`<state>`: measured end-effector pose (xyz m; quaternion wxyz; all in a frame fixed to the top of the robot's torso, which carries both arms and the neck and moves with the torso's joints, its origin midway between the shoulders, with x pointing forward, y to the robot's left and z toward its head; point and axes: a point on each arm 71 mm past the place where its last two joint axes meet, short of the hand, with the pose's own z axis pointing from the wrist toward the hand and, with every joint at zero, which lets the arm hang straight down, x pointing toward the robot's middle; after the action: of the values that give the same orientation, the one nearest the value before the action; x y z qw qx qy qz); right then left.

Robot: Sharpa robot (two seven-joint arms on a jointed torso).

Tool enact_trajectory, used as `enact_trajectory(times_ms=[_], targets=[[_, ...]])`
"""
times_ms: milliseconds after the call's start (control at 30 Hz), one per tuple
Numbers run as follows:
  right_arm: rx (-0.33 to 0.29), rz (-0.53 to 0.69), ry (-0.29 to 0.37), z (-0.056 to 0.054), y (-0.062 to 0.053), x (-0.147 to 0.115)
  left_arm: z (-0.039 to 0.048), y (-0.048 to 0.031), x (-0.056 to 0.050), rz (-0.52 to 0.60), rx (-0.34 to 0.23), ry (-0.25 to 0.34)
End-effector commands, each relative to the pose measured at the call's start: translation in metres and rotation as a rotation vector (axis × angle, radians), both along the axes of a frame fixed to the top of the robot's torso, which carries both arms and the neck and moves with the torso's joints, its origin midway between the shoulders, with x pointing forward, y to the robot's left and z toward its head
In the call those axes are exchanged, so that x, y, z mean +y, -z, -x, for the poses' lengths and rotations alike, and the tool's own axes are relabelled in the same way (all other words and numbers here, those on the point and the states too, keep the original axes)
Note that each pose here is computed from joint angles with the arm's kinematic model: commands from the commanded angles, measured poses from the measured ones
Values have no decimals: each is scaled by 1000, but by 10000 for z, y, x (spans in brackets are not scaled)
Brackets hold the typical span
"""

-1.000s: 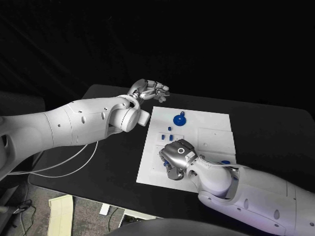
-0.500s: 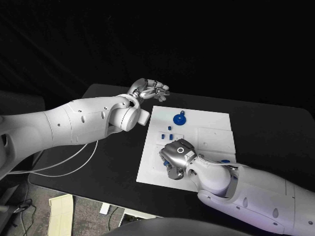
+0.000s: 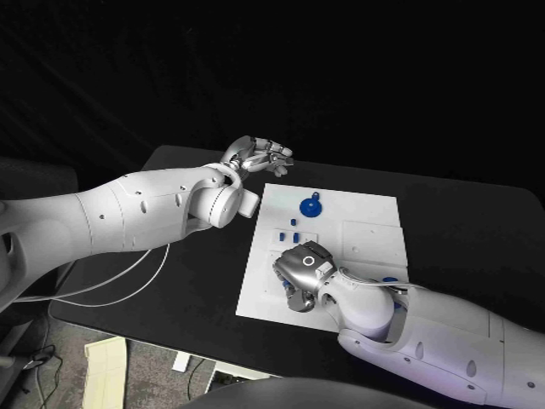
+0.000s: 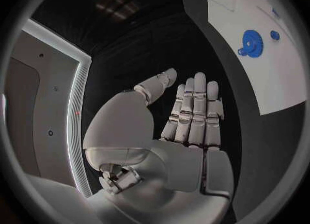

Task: Assemble the parts on the task board

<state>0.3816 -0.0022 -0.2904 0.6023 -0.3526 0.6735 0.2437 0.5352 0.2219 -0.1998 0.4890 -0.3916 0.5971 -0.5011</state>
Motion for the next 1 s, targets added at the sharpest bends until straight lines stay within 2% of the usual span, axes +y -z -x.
enact_trajectory(times_ms=[33,233,533,1000], targets=[[29,-21,-11,15,7,9,2,-18,-23,2,-8,16],[52,-32,-9,1,19,-6,2,-21,-20,2,-8,15],[53,-63,-5,-10,6,-18,1,-23,-19,2,-8,15],[32,-142,10,-34,-47,-78,0,-21,-11,0,-7,13]])
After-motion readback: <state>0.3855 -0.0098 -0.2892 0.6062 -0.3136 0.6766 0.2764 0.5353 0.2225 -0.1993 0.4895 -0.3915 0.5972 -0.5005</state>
